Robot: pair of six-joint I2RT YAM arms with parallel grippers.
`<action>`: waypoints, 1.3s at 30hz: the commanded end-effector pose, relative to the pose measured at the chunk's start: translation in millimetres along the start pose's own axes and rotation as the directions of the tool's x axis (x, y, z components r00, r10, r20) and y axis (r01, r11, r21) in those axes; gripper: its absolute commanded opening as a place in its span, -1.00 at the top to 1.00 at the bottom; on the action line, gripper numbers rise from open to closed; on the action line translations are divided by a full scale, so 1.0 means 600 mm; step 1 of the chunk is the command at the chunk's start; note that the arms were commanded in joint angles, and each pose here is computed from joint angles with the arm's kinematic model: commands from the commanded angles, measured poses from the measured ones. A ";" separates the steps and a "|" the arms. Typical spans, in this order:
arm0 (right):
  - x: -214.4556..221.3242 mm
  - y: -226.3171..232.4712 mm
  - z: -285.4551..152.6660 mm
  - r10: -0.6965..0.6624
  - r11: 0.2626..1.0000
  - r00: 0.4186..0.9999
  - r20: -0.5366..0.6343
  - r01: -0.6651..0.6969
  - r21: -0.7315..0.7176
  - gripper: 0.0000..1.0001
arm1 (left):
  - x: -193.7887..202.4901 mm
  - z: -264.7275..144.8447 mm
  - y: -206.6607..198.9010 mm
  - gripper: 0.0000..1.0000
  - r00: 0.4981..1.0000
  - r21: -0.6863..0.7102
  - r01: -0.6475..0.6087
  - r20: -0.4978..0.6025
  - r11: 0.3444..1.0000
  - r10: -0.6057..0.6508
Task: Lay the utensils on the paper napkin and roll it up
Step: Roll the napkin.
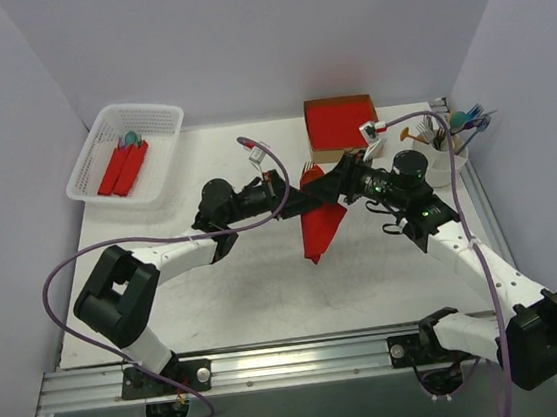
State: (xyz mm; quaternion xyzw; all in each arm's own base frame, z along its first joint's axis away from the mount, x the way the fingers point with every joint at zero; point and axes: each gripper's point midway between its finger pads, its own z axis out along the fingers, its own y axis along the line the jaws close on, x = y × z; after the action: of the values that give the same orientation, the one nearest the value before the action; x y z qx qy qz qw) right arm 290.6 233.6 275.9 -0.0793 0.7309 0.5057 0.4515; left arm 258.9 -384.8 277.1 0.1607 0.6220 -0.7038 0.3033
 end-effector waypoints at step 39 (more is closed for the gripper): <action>-0.013 0.048 0.000 0.030 0.995 0.998 0.048 -0.025 -0.099 1.00 | -0.016 -0.012 -0.083 -0.01 0.999 0.130 -0.049 -0.015 0.990 0.052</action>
State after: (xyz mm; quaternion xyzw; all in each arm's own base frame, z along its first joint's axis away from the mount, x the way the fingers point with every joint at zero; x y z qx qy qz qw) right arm 278.4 246.0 282.4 -0.0684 0.7113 0.5504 0.4319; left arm 240.4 -380.0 297.1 0.1744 0.5961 -0.7353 0.2710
